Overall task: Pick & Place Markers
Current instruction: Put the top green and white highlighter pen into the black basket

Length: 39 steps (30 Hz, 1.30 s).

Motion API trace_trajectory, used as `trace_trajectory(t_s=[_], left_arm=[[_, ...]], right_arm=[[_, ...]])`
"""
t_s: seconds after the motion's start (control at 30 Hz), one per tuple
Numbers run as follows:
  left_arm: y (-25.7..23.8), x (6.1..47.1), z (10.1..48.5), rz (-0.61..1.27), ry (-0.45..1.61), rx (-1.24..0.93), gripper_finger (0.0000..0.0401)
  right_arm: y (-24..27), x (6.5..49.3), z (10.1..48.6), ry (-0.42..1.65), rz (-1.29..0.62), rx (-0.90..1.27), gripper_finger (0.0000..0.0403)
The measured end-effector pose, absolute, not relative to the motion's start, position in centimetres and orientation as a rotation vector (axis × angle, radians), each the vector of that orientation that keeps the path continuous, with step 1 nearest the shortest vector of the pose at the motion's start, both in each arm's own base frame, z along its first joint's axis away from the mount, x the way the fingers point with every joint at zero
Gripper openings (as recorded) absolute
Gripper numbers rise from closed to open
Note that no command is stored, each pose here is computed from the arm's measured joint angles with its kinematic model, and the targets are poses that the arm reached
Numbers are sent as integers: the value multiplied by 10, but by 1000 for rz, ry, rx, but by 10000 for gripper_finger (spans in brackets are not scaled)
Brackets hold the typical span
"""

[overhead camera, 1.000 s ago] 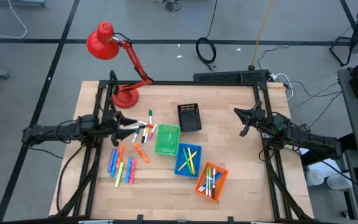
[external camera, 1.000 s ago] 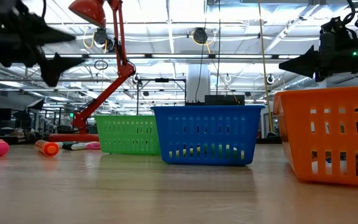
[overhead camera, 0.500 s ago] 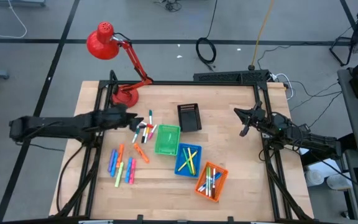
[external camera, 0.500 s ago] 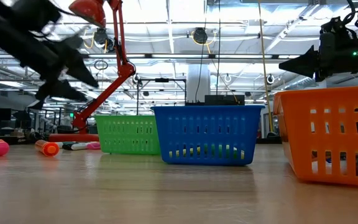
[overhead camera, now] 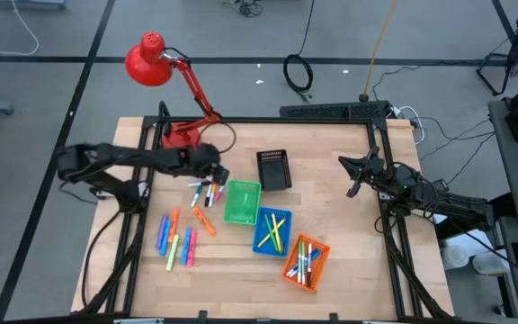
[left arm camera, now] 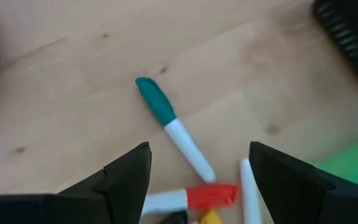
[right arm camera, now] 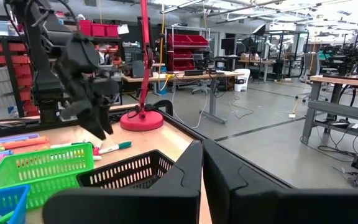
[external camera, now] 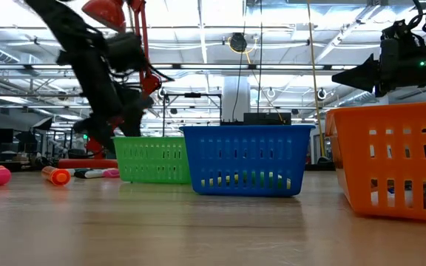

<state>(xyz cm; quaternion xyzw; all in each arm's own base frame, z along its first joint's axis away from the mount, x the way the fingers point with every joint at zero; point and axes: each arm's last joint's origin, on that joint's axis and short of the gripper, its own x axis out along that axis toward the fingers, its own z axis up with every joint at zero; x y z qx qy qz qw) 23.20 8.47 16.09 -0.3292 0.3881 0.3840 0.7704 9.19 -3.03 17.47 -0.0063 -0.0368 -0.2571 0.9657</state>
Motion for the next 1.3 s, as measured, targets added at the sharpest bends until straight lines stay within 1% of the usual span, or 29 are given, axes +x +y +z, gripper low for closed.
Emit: trace_trajectory(t_s=[0.17, 0.4, 0.57, 0.63, 0.73, 0.93, 1.07, 1.17, 1.3], left_arm=[[94, 246, 145, 874, 945, -706, 273], [102, 247, 122, 979, 1009, -760, 273], [102, 246, 120, 990, 1035, -755, 272], [102, 245, 120, 991, 1039, -753, 265], [101, 245, 119, 995, 1046, -750, 230], [102, 244, 118, 975, 1066, -712, 121], [102, 244, 118, 966, 1074, -677, 65], [102, 244, 119, 960, 1070, -659, 38], [102, 245, 128, 919, 1035, -607, 36]], right_arm=[[-30, 92, 175, -74, -520, -13, 0], [-30, 92, 175, -74, -520, -13, 0], [-30, 92, 175, -74, -520, -13, 0], [-30, 92, 175, -74, -521, -13, 0], [-30, 92, 175, -74, -520, -13, 0], [-30, 92, 175, -74, -520, -13, 0], [-30, 92, 175, -74, -521, -13, 0], [-30, 92, 175, -74, -520, -13, 0], [-30, 92, 175, -74, -521, -13, 0]])
